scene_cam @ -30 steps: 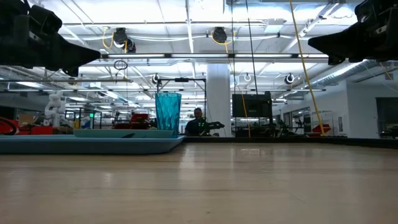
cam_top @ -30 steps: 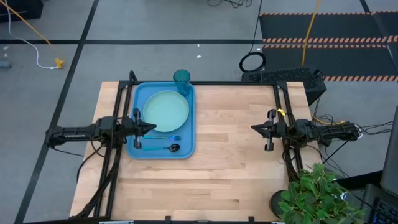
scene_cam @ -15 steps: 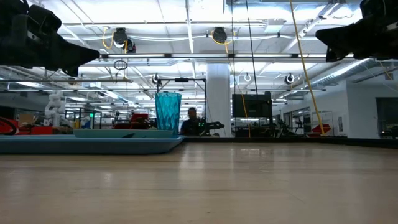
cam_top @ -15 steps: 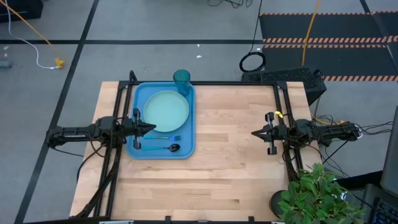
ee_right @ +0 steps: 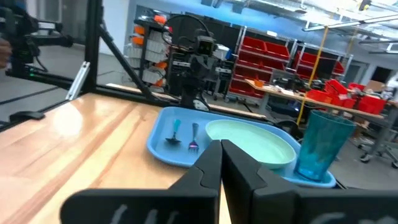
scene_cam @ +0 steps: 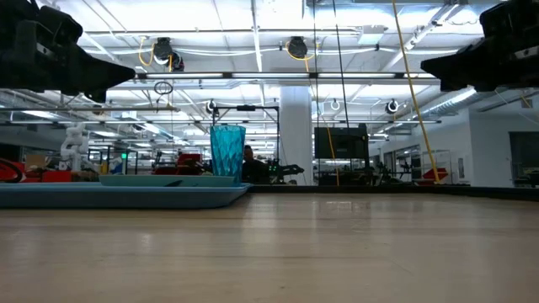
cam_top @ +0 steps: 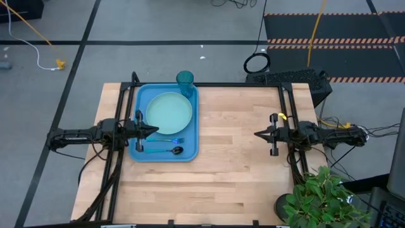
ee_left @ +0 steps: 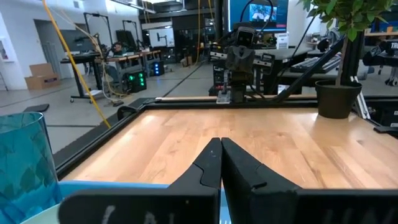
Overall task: Pick and place plate/cup/fork/spoon on tray
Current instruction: Return to Home Position
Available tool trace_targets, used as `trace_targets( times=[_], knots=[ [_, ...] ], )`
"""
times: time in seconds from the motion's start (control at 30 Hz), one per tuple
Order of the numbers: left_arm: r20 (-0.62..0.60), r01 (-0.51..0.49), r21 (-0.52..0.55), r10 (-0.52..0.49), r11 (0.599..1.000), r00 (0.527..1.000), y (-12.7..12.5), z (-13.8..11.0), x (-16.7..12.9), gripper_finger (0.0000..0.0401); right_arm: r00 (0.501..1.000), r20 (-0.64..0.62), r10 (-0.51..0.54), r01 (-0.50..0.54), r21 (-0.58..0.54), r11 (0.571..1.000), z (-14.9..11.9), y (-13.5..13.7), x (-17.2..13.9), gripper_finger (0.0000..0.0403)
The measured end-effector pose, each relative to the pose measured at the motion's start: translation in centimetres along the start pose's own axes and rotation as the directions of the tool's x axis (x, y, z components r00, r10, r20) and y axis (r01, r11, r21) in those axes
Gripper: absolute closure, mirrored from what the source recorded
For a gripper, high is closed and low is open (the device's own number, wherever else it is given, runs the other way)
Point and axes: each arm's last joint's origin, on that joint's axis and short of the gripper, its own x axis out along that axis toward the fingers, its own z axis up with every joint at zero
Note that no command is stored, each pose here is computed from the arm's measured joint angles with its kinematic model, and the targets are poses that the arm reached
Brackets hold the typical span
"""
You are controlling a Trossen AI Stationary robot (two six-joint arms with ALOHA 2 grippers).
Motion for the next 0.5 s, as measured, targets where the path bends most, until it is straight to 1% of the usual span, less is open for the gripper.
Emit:
trace_targets(
  times=[0.13, 0.27, 0.33, 0.4, 0.5],
  knots=[
    [0.0, 0.0, 0.003, 0.0, 1.0, 1.0, 0.0, 0.0, 0.0, 0.0393, 1.0, -0.006, -0.022, 0.022, 0.011, 1.0, -0.06, -0.21, 0.01, 0.0403],
    [-0.001, 0.001, 0.008, -0.001, 1.0, 1.0, 0.0, 0.0, 0.0, 0.0398, 1.0, -0.01, -0.024, 0.024, -0.004, 1.0, -0.09, -0.23, 0.01, 0.0403],
    [-0.001, 0.0, 0.009, 0.0, 1.0, 1.0, 0.0, -0.01, 0.0, 0.0394, 1.0, -0.019, -0.018, 0.018, -0.016, 1.0, -0.19, -0.2, 0.01, 0.0403],
    [-0.001, 0.001, 0.011, 0.0, 1.0, 1.0, 0.0, -0.01, 0.0, 0.0392, 1.0, -0.028, 0.011, -0.011, -0.032, 0.999, -0.32, -0.1, 0.0, 0.0403],
    [0.002, 0.0, 0.011, 0.0, 1.0, 1.0, 0.0, 0.02, 0.0, 0.0397, 0.999, -0.029, 0.021, -0.021, -0.013, 1.0, -0.34, -0.07, 0.0, 0.0403]
  ],
)
